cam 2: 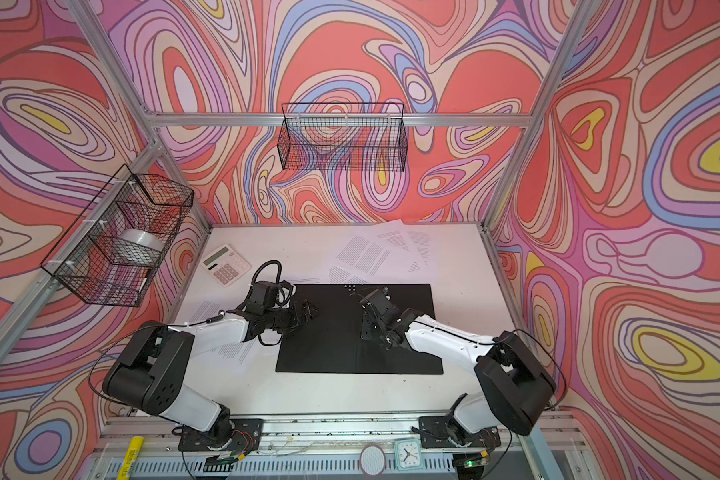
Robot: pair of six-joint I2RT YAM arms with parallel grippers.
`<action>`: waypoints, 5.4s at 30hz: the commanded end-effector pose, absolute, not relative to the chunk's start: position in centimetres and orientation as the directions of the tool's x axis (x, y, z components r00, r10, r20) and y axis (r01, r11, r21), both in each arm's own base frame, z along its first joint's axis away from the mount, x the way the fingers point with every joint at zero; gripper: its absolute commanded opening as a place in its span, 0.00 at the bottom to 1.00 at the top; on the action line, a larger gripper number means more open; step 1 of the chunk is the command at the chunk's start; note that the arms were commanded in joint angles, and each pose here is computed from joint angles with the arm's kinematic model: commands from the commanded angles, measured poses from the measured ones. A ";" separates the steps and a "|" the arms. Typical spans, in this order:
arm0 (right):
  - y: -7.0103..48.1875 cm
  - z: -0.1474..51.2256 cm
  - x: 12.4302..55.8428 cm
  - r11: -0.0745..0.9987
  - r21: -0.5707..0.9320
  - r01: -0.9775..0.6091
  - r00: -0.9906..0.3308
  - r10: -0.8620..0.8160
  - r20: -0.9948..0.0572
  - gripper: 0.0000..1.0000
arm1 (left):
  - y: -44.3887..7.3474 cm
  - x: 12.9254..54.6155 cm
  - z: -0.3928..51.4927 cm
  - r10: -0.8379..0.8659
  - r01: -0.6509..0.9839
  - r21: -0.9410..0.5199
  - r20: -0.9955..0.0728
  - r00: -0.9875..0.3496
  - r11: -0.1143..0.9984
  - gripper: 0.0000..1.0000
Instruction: Put the files into the folder
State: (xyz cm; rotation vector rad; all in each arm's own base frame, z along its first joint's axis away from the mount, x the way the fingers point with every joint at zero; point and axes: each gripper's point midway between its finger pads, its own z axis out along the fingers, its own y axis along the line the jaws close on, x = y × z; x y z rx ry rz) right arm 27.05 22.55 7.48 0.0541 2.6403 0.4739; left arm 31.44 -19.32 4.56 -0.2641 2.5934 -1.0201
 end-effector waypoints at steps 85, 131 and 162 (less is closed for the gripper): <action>14.7 -5.7 22.3 0.968 0.108 0.228 -0.958 0.243 -0.156 0.00 | -24.2 24.0 -8.2 -0.063 -0.122 -0.464 0.142 -0.988 0.877 0.91; 23.5 5.8 25.6 0.826 0.551 -0.123 -0.949 0.064 -0.307 0.05 | -24.4 24.3 -7.0 -0.085 -0.150 -0.539 0.144 -0.986 0.829 0.90; 24.2 4.7 38.1 0.779 0.626 -0.023 -0.924 0.223 -0.311 0.27 | -26.7 25.9 -1.8 -0.112 -0.152 -0.718 0.104 -0.988 0.680 1.00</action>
